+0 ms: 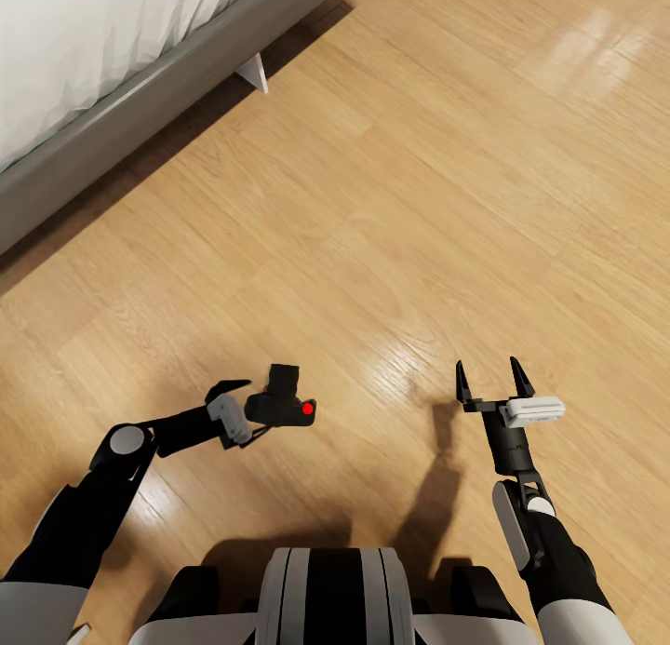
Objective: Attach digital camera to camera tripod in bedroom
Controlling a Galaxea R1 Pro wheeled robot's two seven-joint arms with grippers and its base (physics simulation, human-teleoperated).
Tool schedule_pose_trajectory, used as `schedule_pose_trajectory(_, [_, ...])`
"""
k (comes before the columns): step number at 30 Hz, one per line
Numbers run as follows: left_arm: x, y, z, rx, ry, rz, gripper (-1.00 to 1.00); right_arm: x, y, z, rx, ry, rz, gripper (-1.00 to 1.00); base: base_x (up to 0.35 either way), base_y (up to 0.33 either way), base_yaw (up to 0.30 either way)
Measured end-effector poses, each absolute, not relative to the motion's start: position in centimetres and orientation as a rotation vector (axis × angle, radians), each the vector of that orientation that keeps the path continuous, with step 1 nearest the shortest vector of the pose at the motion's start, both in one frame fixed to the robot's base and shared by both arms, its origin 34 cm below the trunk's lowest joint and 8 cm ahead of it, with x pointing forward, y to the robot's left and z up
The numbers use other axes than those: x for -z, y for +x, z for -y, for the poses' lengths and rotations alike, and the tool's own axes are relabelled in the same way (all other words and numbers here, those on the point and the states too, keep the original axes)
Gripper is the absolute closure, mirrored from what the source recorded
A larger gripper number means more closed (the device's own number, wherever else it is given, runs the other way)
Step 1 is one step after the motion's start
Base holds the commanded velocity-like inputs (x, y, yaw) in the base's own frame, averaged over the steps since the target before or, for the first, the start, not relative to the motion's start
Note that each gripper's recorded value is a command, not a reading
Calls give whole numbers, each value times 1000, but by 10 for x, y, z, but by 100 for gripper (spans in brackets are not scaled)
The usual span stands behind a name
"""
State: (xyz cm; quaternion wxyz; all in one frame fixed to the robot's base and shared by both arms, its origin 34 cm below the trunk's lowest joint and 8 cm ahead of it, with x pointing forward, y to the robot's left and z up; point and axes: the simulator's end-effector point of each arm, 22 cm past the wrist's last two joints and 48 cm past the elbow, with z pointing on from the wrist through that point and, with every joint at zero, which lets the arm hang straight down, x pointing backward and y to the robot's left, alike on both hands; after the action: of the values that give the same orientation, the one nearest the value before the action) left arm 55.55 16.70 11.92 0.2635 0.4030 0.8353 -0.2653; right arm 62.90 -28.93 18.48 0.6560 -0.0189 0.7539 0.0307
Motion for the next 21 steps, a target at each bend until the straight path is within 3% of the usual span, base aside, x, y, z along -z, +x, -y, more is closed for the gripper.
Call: schedule_pose_trajectory(21, [-113,556,-172,677,1092,-2269,-100,-184,629,289,-70,-42,-1711,-100,0,0,0])
